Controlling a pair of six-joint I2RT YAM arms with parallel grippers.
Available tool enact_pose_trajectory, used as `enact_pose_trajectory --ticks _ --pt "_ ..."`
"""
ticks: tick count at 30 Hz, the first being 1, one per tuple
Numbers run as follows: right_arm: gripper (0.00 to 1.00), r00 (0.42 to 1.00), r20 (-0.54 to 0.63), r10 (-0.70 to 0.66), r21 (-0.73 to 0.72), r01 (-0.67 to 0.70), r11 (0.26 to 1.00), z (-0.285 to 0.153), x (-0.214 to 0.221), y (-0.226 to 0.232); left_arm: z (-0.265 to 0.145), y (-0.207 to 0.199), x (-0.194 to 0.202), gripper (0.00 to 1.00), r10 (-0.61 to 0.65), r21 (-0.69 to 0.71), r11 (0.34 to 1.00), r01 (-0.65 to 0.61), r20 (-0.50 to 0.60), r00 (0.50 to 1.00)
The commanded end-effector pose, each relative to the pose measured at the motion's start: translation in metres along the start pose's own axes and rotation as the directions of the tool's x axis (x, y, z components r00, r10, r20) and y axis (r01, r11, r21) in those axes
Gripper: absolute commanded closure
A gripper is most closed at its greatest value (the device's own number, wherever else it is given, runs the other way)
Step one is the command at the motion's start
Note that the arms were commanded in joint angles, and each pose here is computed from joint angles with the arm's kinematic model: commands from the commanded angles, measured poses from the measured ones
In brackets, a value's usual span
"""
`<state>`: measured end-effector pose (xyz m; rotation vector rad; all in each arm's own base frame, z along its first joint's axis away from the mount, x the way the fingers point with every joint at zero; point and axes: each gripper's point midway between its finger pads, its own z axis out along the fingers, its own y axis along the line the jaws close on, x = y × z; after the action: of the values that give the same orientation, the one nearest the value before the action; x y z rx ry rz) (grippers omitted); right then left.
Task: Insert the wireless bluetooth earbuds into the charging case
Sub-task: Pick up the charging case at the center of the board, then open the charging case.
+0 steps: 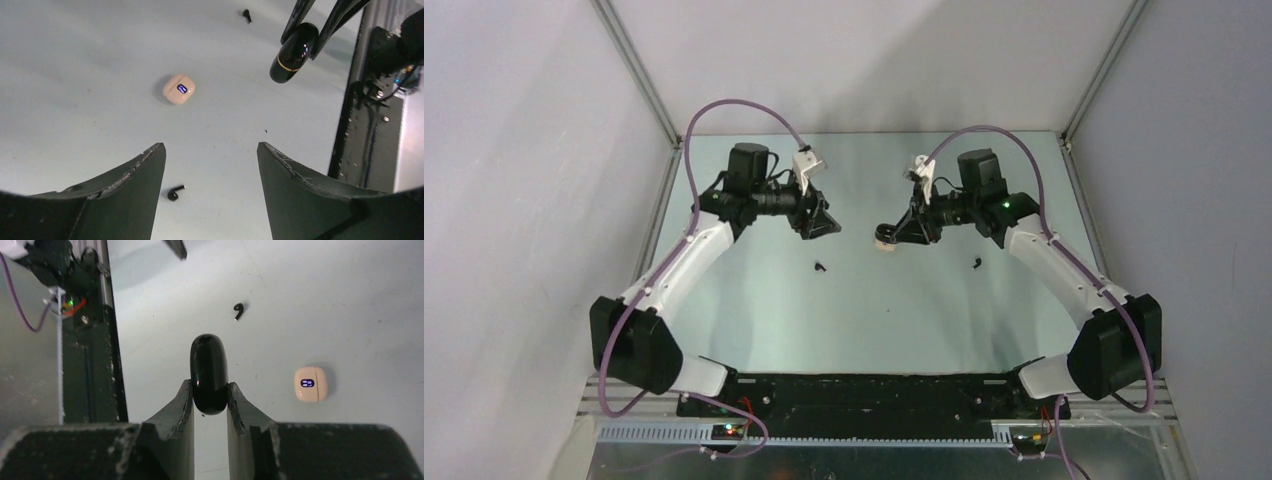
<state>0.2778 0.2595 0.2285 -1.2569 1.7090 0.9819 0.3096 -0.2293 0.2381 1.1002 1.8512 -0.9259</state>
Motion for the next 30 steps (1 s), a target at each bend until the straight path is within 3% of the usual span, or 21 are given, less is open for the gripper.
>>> enact_pose_trajectory --ticks 1,11,20,30 --pt "1.0 0.985 0.127 0.116 0.0 -0.116 0.993 -0.02 -0.053 0.003 0.005 0.001 -0.058 0.26 0.117 -0.081 0.992 -0.1 0.246 0.962" --pt "1.0 0.981 0.167 0.102 -0.007 -0.102 0.995 -0.018 -0.082 -0.004 0.023 -0.016 -0.049 0.3 0.053 0.025 0.998 -0.062 0.257 0.965" --pt "1.0 0.992 0.124 0.033 0.028 -0.037 0.999 -0.026 -0.09 -0.009 0.027 -0.018 -0.049 0.33 -0.03 0.081 0.997 0.012 0.23 0.973" --pt "1.0 0.987 0.147 -0.068 0.079 0.057 0.995 -0.038 -0.099 0.001 0.023 -0.035 -0.06 0.33 0.018 0.187 0.98 -0.066 0.249 0.968"
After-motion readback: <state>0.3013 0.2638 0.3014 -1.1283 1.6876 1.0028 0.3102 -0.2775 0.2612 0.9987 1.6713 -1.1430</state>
